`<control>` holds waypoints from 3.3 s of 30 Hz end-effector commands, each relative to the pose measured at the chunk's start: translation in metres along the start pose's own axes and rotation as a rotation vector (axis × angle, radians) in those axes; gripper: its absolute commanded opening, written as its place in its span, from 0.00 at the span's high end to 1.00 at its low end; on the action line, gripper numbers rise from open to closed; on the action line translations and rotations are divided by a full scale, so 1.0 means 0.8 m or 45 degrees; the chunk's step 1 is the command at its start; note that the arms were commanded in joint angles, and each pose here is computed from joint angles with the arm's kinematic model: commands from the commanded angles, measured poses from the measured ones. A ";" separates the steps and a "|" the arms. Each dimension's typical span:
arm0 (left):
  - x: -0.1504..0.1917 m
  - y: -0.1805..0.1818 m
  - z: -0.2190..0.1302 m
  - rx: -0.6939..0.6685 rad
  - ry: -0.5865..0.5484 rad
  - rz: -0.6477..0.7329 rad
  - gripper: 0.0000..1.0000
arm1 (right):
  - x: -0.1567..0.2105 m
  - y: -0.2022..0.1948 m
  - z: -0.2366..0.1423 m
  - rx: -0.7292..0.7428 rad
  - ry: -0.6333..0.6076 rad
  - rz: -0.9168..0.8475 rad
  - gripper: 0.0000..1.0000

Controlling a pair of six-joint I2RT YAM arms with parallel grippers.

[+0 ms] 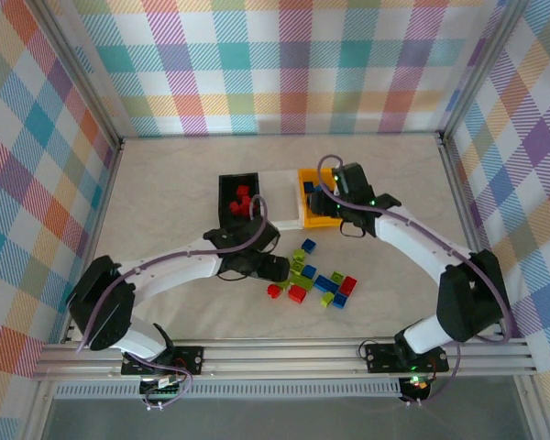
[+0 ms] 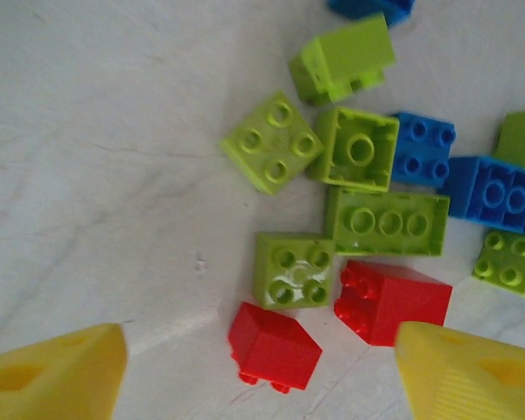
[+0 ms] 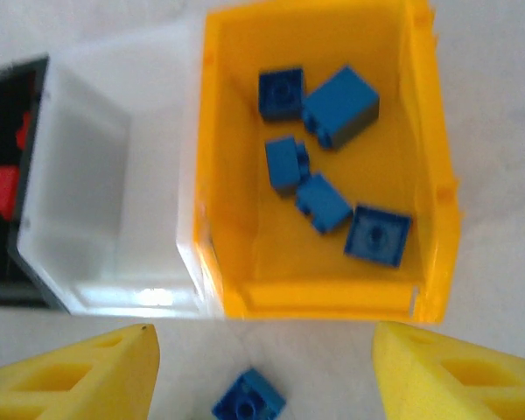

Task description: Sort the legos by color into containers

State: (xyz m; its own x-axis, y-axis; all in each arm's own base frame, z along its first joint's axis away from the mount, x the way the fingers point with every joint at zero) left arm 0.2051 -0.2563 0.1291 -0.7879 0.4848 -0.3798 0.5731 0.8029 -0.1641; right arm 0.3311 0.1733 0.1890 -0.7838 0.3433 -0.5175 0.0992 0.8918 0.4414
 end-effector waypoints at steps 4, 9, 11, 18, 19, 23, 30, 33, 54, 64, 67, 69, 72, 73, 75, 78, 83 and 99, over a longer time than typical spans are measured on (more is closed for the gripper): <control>0.024 -0.019 0.022 0.007 0.178 0.107 0.32 | 0.026 -0.017 -0.014 -0.032 0.020 0.046 0.34; 0.043 -0.019 0.041 -0.043 0.280 0.163 0.31 | 0.029 -0.023 -0.020 -0.023 0.003 0.045 0.34; 0.044 -0.022 0.046 -0.041 0.289 0.182 0.34 | 0.029 -0.024 -0.021 -0.016 -0.005 0.043 0.34; 0.045 -0.021 0.055 -0.078 0.304 0.201 0.53 | 0.026 -0.024 -0.022 -0.011 -0.016 0.040 0.34; 0.044 -0.020 0.054 -0.088 0.300 0.200 0.55 | 0.026 -0.024 -0.023 -0.016 -0.016 0.039 0.34; 0.040 -0.018 0.048 -0.110 0.267 0.202 0.61 | 0.028 -0.025 -0.023 -0.015 -0.006 0.041 0.34; 0.021 0.012 0.005 -0.225 0.120 0.118 0.66 | 0.029 -0.022 -0.026 -0.041 0.000 0.040 0.34; -0.002 0.047 -0.025 -0.305 -0.023 0.004 0.65 | 0.034 -0.021 -0.026 -0.060 0.014 0.045 0.34; -0.192 0.252 -0.014 -0.669 -0.188 -0.473 0.66 | 0.070 -0.036 -0.037 -0.069 0.111 0.037 0.34; -0.227 0.247 -0.027 -0.542 -0.278 -0.486 0.16 | 0.108 -0.042 -0.043 -0.147 0.271 0.004 0.26; -0.238 0.222 -0.060 -0.479 -0.369 -0.465 0.12 | 0.121 -0.032 -0.045 -0.204 0.342 -0.038 0.28; -0.239 0.201 -0.083 -0.417 -0.440 -0.457 0.08 | 0.133 -0.023 -0.048 -0.220 0.403 -0.093 0.28; -0.224 0.171 -0.113 -0.310 -0.532 -0.462 0.00 | 0.162 -0.008 -0.051 -0.211 0.507 -0.227 0.29; -0.215 0.160 -0.121 -0.279 -0.556 -0.459 0.00 | 0.174 -0.004 -0.051 -0.206 0.550 -0.276 0.30; -0.190 0.143 -0.125 -0.246 -0.559 -0.451 0.00 | 0.197 0.005 -0.050 -0.196 0.618 -0.365 0.31; -0.140 0.129 -0.126 -0.243 -0.528 -0.456 0.00 | 0.224 0.014 -0.046 -0.179 0.667 -0.489 0.34; -0.049 0.137 -0.117 -0.322 -0.379 -0.542 0.00 | 0.238 0.024 -0.031 -0.122 0.632 -0.626 0.33; 0.062 0.152 -0.136 -0.473 -0.314 -0.650 0.00 | 0.264 0.025 -0.004 0.140 0.587 -0.954 0.44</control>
State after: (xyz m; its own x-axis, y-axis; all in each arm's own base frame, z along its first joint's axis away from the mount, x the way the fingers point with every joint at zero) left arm 0.2120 -0.1028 0.1894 -0.8348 -0.0310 -0.5497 0.0241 0.9954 -0.0926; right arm 0.1651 0.2671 0.0920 -0.8546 -0.4317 -0.2887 -0.4778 0.8714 0.1113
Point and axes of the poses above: each hand's point on the last joint's axis, 136 mm out from that joint toward the fingers, its own z axis out along the fingers, its own y axis along the line the jaws close on, x = y × z, the point moved 5 cm from there along -z, back along the fingers, and after that the axes turned 15 degrees about z, right-handed, at the moved point
